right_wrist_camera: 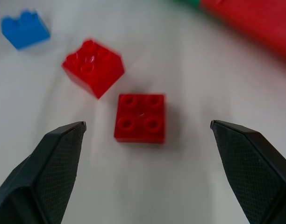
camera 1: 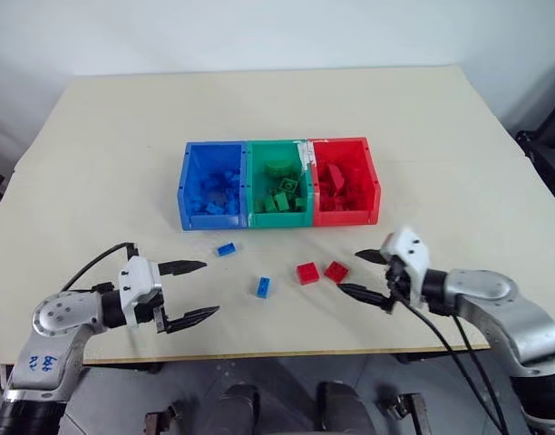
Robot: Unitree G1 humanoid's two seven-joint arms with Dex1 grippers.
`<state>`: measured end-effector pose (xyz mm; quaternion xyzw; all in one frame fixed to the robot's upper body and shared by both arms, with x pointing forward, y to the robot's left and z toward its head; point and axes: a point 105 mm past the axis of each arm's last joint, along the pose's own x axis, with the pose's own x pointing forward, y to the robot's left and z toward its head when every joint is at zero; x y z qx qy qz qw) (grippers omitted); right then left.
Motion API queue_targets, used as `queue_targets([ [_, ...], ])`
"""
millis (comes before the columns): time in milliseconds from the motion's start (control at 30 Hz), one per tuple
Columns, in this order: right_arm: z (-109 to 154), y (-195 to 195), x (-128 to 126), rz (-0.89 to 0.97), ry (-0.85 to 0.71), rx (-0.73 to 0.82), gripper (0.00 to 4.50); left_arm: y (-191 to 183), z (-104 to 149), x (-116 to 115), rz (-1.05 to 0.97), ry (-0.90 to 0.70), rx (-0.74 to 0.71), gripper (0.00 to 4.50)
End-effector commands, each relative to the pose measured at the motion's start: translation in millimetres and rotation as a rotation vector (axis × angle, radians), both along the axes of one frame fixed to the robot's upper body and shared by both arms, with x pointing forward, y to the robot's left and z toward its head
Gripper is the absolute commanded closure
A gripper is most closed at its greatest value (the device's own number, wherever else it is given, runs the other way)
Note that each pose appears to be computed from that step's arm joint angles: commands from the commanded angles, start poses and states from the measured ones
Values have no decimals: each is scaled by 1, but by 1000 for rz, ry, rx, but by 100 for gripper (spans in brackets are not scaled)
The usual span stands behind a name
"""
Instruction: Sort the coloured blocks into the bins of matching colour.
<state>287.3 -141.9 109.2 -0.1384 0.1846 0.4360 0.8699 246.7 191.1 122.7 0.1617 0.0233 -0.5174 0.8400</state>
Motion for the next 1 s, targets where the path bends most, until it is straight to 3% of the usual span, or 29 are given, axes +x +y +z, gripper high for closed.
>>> queue_targets([
  [33,-1,11,2,12,-22,-36,3,-3,13,-2,2,-50,-14,0],
  [67,-1,14,2,18,-28,-42,3,-4,13,-2,4,-51,-16,0],
  [167,-2,19,8,-3,-53,-74,63,-7,12,-3,-5,-48,-20,0],
  [400,6,10,5,-20,-81,-104,306,-12,13,1,-23,-51,-27,0],
  [533,42,12,12,-20,-146,15,308,-13,13,3,-24,-52,-31,0],
  [733,96,-7,64,-202,-316,123,308,-8,17,7,22,-65,-71,0],
  [900,106,-11,96,-256,-350,124,308,-7,20,8,47,-77,-96,0],
  [1000,106,-11,104,-254,-361,132,204,-6,24,9,64,-88,-114,0],
])
